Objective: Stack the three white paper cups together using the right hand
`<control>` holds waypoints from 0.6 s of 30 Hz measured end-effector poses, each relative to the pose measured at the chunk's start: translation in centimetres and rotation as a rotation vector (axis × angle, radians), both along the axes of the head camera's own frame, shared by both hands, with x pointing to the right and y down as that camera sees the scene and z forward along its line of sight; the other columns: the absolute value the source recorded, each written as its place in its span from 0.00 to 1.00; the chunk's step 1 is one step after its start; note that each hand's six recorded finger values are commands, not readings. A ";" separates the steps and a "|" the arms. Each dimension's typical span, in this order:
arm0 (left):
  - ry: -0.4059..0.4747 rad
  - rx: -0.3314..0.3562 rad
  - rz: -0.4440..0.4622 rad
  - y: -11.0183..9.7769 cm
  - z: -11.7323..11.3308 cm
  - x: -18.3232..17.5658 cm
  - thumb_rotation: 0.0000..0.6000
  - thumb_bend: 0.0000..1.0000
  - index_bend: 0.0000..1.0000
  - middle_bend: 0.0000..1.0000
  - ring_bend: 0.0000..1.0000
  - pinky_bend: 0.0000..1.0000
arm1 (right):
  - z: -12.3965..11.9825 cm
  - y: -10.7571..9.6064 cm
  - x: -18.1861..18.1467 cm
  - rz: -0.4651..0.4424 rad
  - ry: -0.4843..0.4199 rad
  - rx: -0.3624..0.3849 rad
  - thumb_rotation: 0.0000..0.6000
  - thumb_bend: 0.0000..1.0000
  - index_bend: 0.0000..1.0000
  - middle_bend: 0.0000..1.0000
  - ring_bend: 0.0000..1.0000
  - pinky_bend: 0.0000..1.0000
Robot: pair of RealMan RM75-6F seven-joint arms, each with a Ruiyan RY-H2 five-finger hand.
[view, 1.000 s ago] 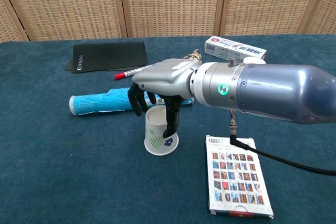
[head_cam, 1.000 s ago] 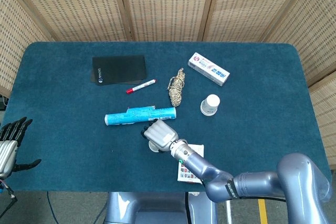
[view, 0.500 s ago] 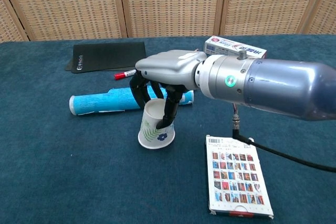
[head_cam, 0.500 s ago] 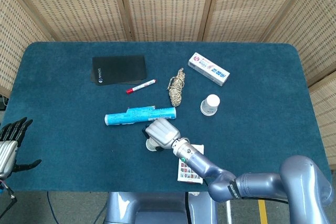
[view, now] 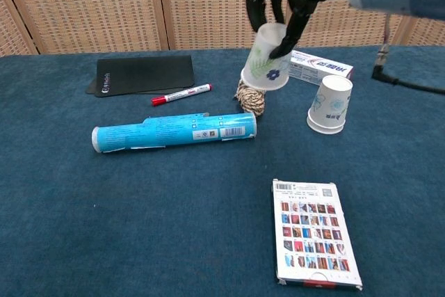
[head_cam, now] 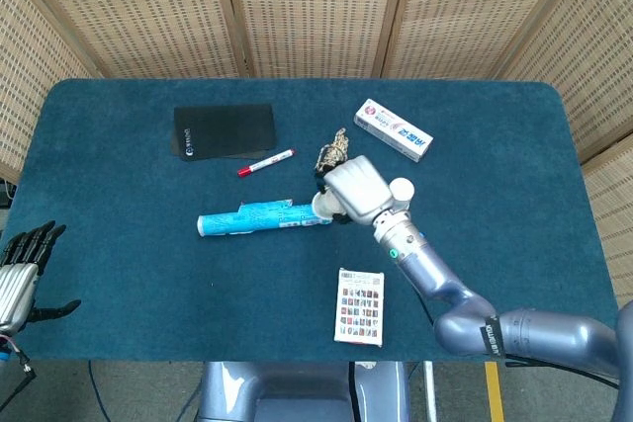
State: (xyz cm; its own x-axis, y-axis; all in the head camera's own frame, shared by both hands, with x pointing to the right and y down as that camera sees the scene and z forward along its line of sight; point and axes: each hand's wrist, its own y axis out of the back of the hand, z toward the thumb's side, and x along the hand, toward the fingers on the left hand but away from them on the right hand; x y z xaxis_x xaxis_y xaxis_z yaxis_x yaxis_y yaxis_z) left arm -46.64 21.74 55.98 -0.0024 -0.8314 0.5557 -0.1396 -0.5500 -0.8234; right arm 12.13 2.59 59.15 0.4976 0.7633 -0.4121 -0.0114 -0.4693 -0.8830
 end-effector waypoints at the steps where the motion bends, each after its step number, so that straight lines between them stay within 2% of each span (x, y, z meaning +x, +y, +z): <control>1: 0.001 0.000 0.002 0.0 0.0 0.1 1.00 0.00 0.00 0.00 0.00 0.00 | -0.1 -0.5 0.7 0.020 0.012 -0.001 1.00 0.42 0.55 0.59 0.54 0.64; 6: -0.004 -0.004 0.009 0.1 0.2 0.3 1.00 0.00 0.00 0.00 0.00 0.00 | 0.0 -1.8 3.9 0.091 0.069 -0.029 1.00 0.43 0.55 0.59 0.54 0.64; 18: -0.022 -0.015 0.015 0.2 0.8 0.6 1.00 0.00 0.00 0.00 0.00 0.00 | 1.5 -2.5 7.0 0.173 0.176 -0.111 1.00 0.43 0.55 0.59 0.54 0.64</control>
State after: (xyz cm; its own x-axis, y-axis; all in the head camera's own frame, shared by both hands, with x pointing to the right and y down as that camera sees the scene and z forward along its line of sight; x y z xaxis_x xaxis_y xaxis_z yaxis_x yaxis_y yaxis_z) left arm -46.05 21.94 56.73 -0.0021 -0.8229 0.5682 -0.1131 -0.5644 -0.8177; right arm 19.09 0.04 60.69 0.2770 0.7761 -0.5666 -0.0709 -0.5715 -0.8175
